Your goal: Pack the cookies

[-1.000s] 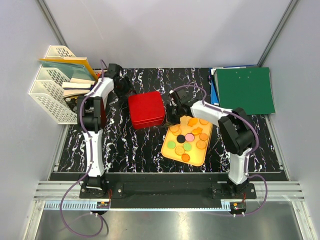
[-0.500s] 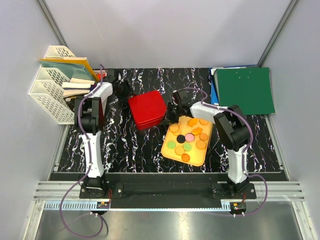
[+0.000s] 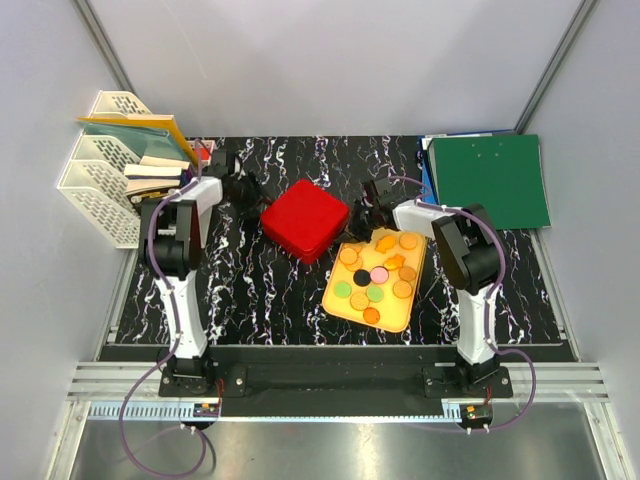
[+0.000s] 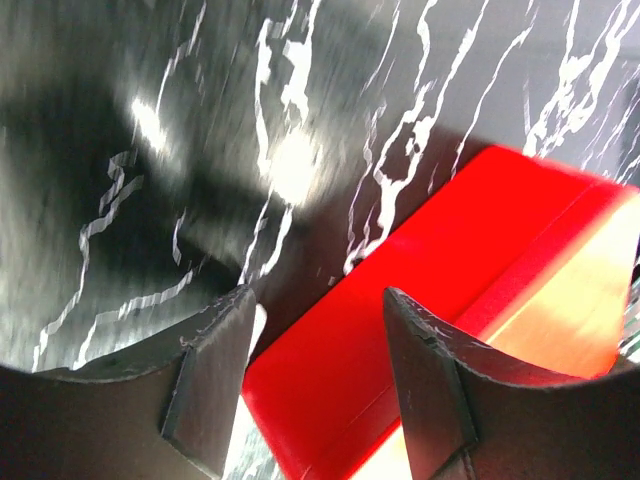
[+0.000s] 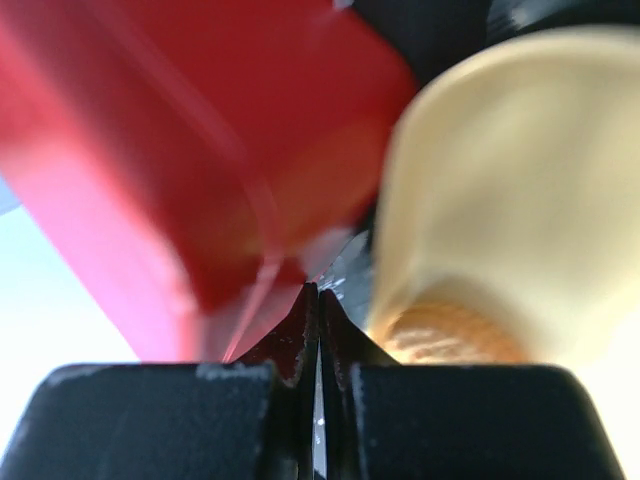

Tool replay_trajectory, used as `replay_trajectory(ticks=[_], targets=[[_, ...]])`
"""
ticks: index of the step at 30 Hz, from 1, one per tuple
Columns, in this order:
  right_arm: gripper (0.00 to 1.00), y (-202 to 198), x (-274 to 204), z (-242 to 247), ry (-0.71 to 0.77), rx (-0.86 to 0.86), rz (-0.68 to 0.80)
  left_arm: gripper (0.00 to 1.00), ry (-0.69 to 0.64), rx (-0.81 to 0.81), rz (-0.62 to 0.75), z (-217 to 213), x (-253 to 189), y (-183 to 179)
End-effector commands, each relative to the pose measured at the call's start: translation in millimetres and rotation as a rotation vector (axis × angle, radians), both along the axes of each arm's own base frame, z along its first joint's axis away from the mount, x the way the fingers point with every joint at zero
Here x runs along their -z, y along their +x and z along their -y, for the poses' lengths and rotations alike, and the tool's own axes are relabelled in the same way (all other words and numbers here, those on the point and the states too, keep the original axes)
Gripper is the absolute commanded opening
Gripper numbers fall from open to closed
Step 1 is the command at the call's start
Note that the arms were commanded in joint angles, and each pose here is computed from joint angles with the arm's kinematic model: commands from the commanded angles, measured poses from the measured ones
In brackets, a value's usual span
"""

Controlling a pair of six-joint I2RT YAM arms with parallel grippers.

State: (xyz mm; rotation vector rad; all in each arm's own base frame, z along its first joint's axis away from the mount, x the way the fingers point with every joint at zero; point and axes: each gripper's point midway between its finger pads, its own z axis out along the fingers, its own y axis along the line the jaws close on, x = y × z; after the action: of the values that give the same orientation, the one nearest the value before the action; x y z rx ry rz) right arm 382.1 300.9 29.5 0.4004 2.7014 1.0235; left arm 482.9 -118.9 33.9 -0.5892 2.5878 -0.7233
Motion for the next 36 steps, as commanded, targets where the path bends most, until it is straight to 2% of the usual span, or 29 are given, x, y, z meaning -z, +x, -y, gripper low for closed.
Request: replay_trajectory(ticks=[1, 11, 19, 25, 29, 32, 36], targets=[[0.00, 27, -9, -2, 0.031, 0.027, 0.057, 0.60, -0.003, 0.014, -0.021, 5, -5, -28], [0.00, 60, -12, -8, 0.062, 0.028, 0.072, 0.60, 0.013, -0.021, -0.011, 3, -15, -65], [0.00, 70, -19, -1, 0.026, 0.042, 0.098, 0.63, 0.080, -0.091, 0.000, -16, -25, -72], [0.01, 81, -48, 54, -0.134, 0.210, 0.154, 0.68, 0.162, -0.248, 0.026, -58, -51, -58], [0.00, 85, -101, 54, -0.087, 0.198, 0.278, 0.69, 0.187, -0.328, 0.083, -74, -80, -47], [0.01, 85, -120, 45, -0.028, 0.169, 0.304, 0.69, 0.123, -0.348, 0.154, -66, -108, -40], [0.01, 81, -126, 32, 0.041, 0.115, 0.294, 0.67, -0.042, -0.218, 0.250, -18, -138, -26]])
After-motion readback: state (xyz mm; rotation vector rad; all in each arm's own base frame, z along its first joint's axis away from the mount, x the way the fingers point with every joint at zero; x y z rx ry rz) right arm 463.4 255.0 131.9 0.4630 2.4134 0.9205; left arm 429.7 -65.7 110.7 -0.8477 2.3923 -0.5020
